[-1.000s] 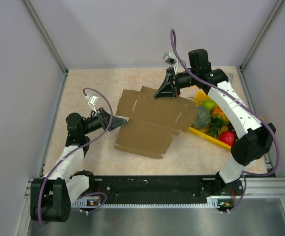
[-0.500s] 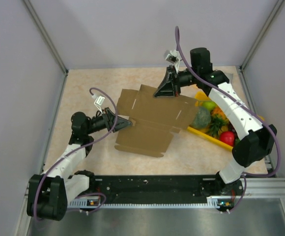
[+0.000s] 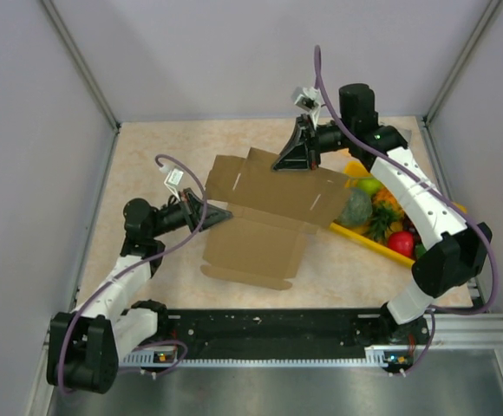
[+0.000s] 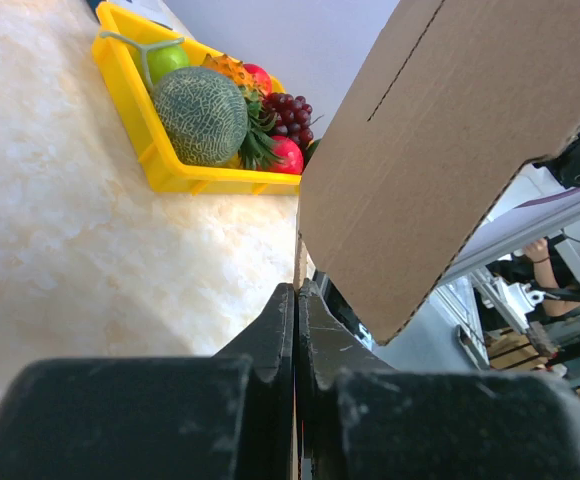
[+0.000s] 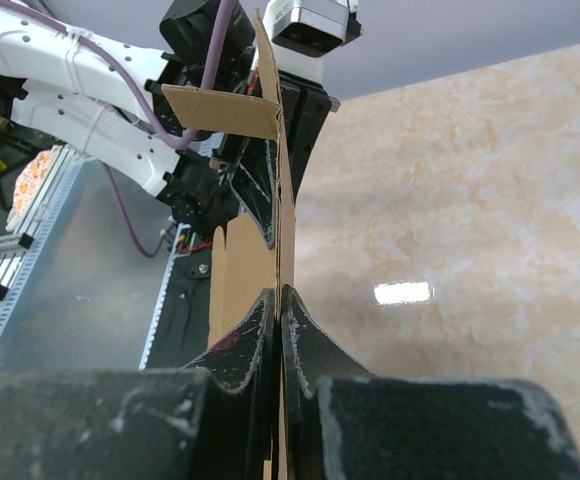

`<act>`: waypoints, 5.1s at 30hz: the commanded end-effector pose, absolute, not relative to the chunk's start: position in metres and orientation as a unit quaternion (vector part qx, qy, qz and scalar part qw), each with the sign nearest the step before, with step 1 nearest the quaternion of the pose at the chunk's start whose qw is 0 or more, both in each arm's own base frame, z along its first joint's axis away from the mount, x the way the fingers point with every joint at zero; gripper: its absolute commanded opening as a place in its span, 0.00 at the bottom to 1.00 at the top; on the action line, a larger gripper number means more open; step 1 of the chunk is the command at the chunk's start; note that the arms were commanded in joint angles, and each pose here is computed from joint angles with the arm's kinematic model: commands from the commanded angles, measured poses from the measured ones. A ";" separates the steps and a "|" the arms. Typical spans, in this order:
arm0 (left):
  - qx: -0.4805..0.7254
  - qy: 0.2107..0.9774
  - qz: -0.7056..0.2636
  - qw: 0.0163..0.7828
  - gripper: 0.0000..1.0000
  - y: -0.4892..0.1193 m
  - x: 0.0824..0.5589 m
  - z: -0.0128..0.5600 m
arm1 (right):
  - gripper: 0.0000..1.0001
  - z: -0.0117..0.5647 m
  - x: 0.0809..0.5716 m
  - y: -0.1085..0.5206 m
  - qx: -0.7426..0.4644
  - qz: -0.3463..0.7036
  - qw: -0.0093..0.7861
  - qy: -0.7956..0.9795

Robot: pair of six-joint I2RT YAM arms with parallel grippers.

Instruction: Fold the paper box

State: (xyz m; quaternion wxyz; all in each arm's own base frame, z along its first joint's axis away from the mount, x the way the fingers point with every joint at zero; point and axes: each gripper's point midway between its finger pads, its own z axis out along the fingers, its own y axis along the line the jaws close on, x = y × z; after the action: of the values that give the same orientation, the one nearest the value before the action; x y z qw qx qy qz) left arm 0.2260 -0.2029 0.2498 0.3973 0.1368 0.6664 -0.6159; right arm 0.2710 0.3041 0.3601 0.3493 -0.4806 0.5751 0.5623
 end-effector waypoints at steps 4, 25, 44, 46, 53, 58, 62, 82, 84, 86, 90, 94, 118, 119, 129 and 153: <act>0.168 0.652 -0.573 0.468 0.00 -0.198 0.229 0.273 | 0.00 0.384 0.254 0.299 -0.502 0.564 0.373 0.539; 0.008 0.710 -0.363 0.603 0.64 -0.129 0.270 0.291 | 0.00 0.324 0.298 0.312 -0.449 0.507 0.369 0.636; 0.100 0.671 -0.433 0.593 0.52 -0.171 0.325 0.274 | 0.00 0.274 0.320 0.320 -0.441 0.495 0.335 0.670; 0.101 0.668 -0.431 0.598 0.45 -0.171 0.330 0.274 | 0.00 0.272 0.322 0.320 -0.440 0.493 0.335 0.672; 0.085 0.656 -0.391 0.640 0.24 -0.162 0.348 0.260 | 0.00 0.252 0.346 0.323 -0.423 0.438 0.349 0.712; 0.075 0.669 -0.403 0.620 0.20 -0.171 0.350 0.233 | 0.00 0.226 0.362 0.332 -0.423 0.336 0.386 0.748; 0.053 0.686 -0.407 0.600 0.26 -0.170 0.343 0.208 | 0.00 0.204 0.365 0.328 -0.419 0.288 0.406 0.760; -0.043 0.772 -0.365 0.520 0.47 -0.148 0.320 0.179 | 0.35 0.181 0.349 0.320 -0.413 0.151 0.472 0.764; -0.044 0.772 -0.364 0.520 0.47 -0.147 0.319 0.178 | 0.36 0.185 0.348 0.319 -0.407 0.150 0.474 0.766; -0.045 0.771 -0.364 0.521 0.46 -0.146 0.317 0.176 | 0.36 0.191 0.345 0.318 -0.406 0.154 0.476 0.765; -0.046 0.771 -0.366 0.519 0.46 -0.146 0.312 0.173 | 0.24 0.194 0.339 0.321 -0.408 0.170 0.472 0.763; -0.047 0.774 -0.360 0.518 0.46 -0.144 0.311 0.172 | 0.09 0.193 0.338 0.325 -0.412 0.176 0.469 0.761; 0.192 0.694 -0.283 0.634 0.49 -0.196 0.338 0.219 | 0.00 0.193 0.318 0.341 -0.441 0.239 0.465 0.729; 0.194 0.691 -0.284 0.636 0.49 -0.198 0.340 0.220 | 0.00 0.193 0.317 0.341 -0.442 0.240 0.464 0.729; 0.230 0.715 -0.293 0.592 0.39 -0.212 0.348 0.200 | 0.00 0.195 0.318 0.344 -0.442 0.246 0.466 0.726; 0.223 0.724 -0.266 0.596 0.00 -0.207 0.353 0.180 | 0.17 0.210 0.334 0.318 -0.301 0.263 0.469 0.788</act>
State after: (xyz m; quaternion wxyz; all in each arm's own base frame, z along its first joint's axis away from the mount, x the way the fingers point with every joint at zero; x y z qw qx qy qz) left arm 0.3436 -0.2096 0.1619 0.5572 0.2325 0.7469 -0.2787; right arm 0.3213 0.3314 0.1637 0.4224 -0.3987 0.7776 0.2409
